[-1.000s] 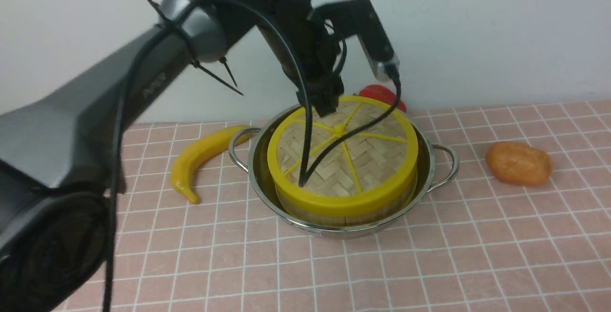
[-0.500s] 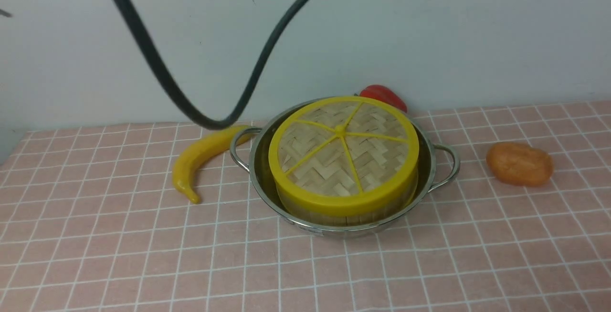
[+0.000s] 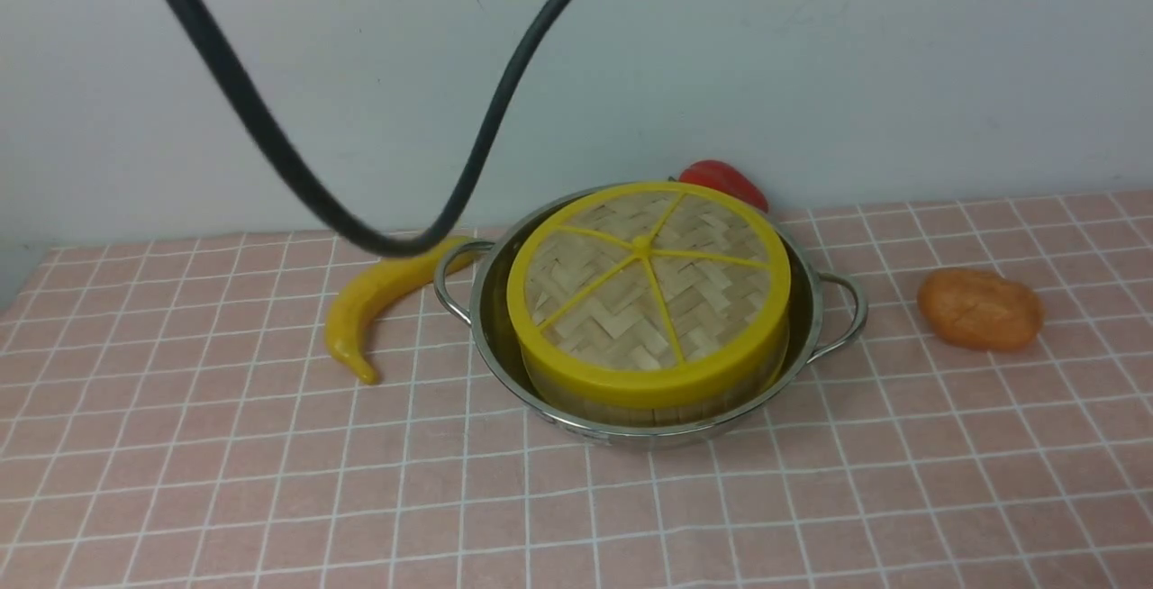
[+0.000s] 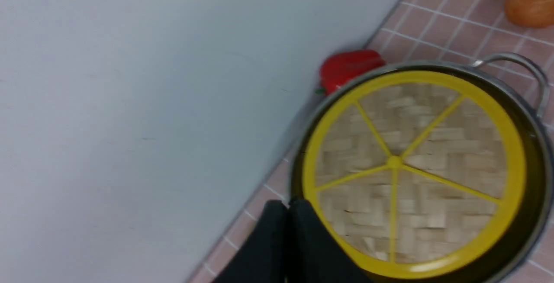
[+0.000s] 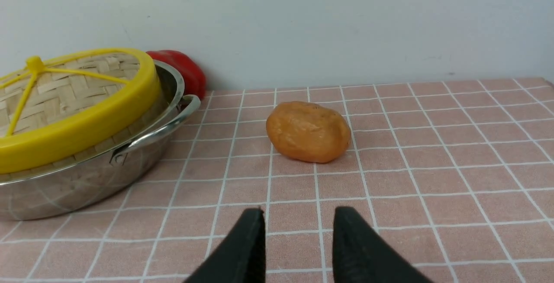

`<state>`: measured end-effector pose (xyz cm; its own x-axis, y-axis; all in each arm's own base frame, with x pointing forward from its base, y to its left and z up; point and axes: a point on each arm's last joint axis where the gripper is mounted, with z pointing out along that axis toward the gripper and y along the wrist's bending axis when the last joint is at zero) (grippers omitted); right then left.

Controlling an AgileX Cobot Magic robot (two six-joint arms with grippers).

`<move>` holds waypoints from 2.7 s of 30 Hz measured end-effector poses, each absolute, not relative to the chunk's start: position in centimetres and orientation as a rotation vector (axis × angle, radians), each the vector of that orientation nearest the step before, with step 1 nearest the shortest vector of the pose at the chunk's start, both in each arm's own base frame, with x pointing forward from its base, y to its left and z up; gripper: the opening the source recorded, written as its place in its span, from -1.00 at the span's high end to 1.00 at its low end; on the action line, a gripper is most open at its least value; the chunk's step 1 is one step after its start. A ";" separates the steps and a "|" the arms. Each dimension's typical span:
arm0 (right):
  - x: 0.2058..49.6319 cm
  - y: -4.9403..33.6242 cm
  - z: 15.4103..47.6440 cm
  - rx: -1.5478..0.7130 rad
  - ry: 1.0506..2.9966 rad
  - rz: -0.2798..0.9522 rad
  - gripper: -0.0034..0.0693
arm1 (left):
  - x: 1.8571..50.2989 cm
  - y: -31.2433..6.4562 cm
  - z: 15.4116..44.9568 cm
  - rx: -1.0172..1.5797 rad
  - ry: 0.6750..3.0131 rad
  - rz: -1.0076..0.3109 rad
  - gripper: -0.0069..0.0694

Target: Place the steamer in the pot on the pink tablecloth, and put the lid on the steamer.

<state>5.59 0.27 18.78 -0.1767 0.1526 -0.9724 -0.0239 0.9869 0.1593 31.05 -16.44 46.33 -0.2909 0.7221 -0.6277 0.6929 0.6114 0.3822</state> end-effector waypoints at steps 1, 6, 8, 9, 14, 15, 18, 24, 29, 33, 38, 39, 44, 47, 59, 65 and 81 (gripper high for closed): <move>5.6 0.3 18.8 0.096 1.742 0.157 0.24 | 30.9 -16.4 46.0 1.109 2.035 0.034 0.84; 5.6 0.3 18.8 0.096 1.742 0.157 0.24 | 25.7 -12.2 41.7 0.931 1.943 -0.047 0.77; 5.6 0.3 18.8 0.096 1.742 0.157 0.24 | 22.5 -9.1 38.5 0.781 1.917 -0.062 0.74; 5.6 0.3 18.8 0.096 1.742 0.157 0.24 | 21.4 -8.0 36.6 0.726 1.924 -0.065 0.73; 5.6 0.3 18.8 0.096 1.742 0.157 0.24 | 15.2 -3.3 29.6 0.428 1.905 -0.036 0.68; 5.6 0.3 18.8 0.096 1.742 0.157 0.24 | 15.0 -3.2 29.9 0.416 1.887 -0.030 0.68; 5.6 0.3 18.8 0.096 1.742 0.157 0.24 | 11.1 -1.5 24.7 0.259 1.874 -0.024 0.65; 5.6 0.3 18.8 0.096 1.742 0.157 0.24 | 7.6 -0.7 19.7 0.156 1.822 0.010 0.59; 5.6 0.3 18.8 0.096 1.742 0.157 0.24 | 6.3 -0.6 19.1 0.158 1.729 0.037 0.57; 5.6 0.3 18.8 0.096 1.742 0.157 0.24 | 5.7 -0.7 18.8 0.243 1.739 0.083 0.54; 5.6 0.3 18.8 0.096 1.742 0.157 0.24 | 5.4 -0.7 18.1 0.328 1.792 0.136 0.49; 5.6 0.3 18.8 0.096 1.742 0.157 0.24 | 5.4 -0.7 18.1 0.329 1.795 0.136 0.49; 5.6 0.3 18.8 0.096 1.742 0.157 0.24 | 5.4 -0.7 18.1 0.330 1.795 0.138 0.47; 5.6 0.3 18.8 0.096 1.742 0.157 0.24 | 5.4 -0.7 18.1 0.328 1.795 0.137 0.46; 5.6 0.3 18.8 0.096 1.742 0.157 0.24 | 5.4 -0.5 18.0 0.247 1.812 0.104 0.46; 5.6 0.3 18.8 0.096 1.742 0.157 0.24 | 5.4 -0.4 18.0 0.169 1.823 0.056 0.45; 5.6 0.3 18.8 0.096 1.742 0.157 0.24 | 5.4 -0.4 18.0 0.157 1.823 0.055 0.37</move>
